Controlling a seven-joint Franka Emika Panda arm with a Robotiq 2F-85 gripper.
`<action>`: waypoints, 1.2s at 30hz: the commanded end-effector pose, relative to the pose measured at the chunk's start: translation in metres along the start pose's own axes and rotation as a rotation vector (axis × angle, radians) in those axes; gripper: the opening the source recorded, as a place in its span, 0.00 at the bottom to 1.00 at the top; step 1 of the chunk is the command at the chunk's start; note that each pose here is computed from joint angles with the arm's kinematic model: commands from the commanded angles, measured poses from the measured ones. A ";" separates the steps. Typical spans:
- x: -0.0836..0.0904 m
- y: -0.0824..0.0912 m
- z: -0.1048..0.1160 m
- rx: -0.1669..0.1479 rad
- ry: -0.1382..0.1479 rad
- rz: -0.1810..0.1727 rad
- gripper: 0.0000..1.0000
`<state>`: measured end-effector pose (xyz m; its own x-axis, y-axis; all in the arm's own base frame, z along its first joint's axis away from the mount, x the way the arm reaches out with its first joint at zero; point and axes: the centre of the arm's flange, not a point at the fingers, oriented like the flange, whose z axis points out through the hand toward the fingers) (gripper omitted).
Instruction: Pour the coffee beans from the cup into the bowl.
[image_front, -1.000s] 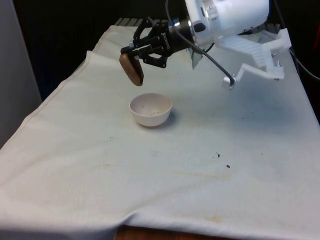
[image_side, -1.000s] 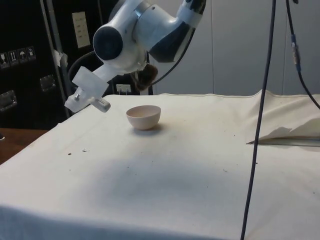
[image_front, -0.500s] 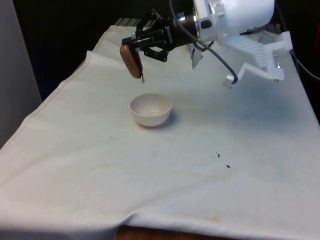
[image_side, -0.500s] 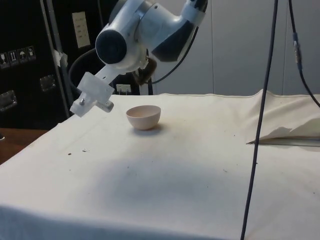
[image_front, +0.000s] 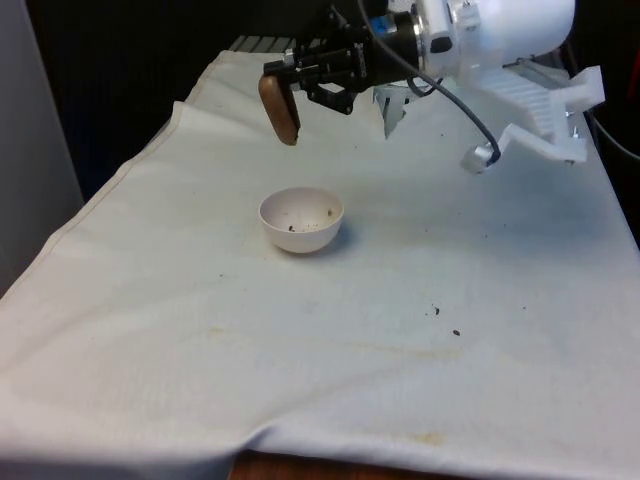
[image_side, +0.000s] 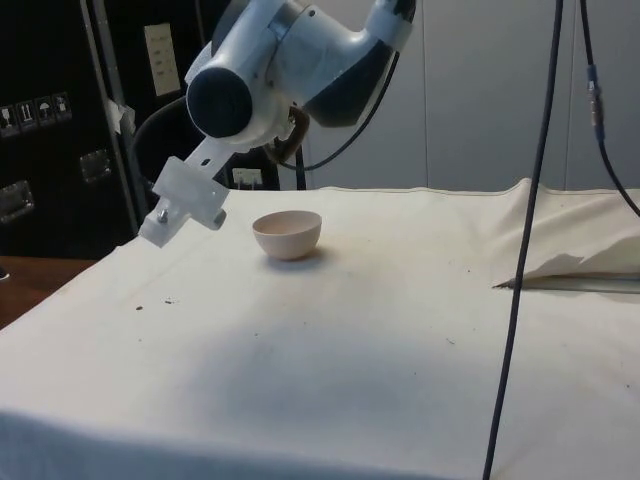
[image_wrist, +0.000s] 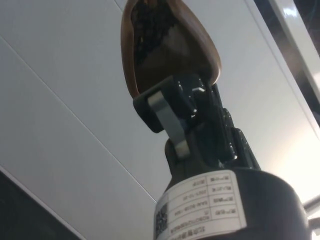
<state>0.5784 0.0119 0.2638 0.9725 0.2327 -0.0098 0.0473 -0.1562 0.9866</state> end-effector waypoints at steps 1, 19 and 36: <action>0.000 0.000 -0.002 -0.005 0.003 -0.002 0.00; -0.004 -0.003 -0.006 -0.109 0.072 -0.080 0.00; -0.004 -0.007 -0.020 -0.188 0.127 -0.161 0.00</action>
<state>0.5696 0.0292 0.2607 0.9233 0.3535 -0.1502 0.1384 0.0586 0.9886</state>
